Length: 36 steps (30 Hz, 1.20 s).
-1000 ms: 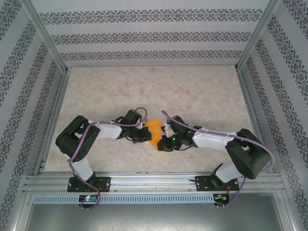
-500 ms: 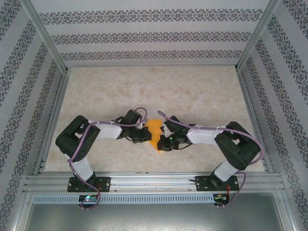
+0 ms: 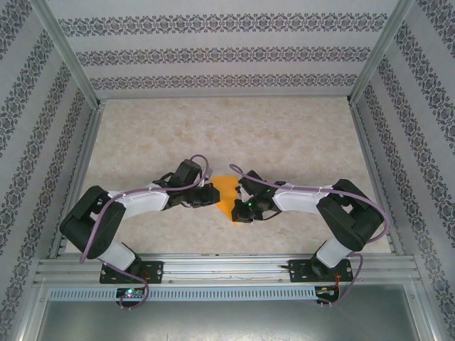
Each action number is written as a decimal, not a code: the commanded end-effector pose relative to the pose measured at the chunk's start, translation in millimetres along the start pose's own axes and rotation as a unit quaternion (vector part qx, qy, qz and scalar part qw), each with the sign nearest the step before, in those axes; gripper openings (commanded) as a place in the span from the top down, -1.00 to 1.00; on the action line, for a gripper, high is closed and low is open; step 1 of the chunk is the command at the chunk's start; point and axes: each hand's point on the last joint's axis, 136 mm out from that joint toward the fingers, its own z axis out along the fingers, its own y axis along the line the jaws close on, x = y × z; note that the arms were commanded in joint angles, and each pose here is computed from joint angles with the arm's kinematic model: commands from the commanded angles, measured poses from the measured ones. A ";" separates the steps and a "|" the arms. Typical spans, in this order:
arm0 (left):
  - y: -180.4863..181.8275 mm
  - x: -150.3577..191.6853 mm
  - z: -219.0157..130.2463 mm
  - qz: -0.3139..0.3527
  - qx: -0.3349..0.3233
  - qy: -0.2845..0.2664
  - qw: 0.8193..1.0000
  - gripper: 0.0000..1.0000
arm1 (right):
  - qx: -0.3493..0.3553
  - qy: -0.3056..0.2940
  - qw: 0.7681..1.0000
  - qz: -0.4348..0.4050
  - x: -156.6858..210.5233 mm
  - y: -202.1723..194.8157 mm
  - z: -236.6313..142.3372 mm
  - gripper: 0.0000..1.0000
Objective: Fold a paper plane with a square sheet of paper (fold left side to right side)
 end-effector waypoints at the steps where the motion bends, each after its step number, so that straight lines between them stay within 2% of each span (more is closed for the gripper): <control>1: -0.3 16.4 3.5 0.001 0.019 0.011 1.000 0.83 | 0.104 0.022 0.994 0.023 18.2 -46.7 7.8 1.00; 7: -22.5 19.2 19.5 0.012 0.071 0.014 0.997 0.85 | 0.130 0.026 0.991 0.019 19.0 -51.1 9.2 1.00; 12: -26.1 15.3 30.3 0.008 0.079 0.013 0.997 0.86 | 0.151 0.026 0.988 0.015 19.7 -55.1 7.5 1.00; 27: 12.1 17.8 44.8 0.002 -0.001 0.020 1.000 0.89 | 0.174 0.034 0.984 0.011 22.9 -60.2 3.4 1.00; 36: 39.1 18.6 50.6 -0.041 -0.029 0.024 0.998 0.92 | 0.190 0.041 0.981 0.008 25.3 -64.5 1.1 1.00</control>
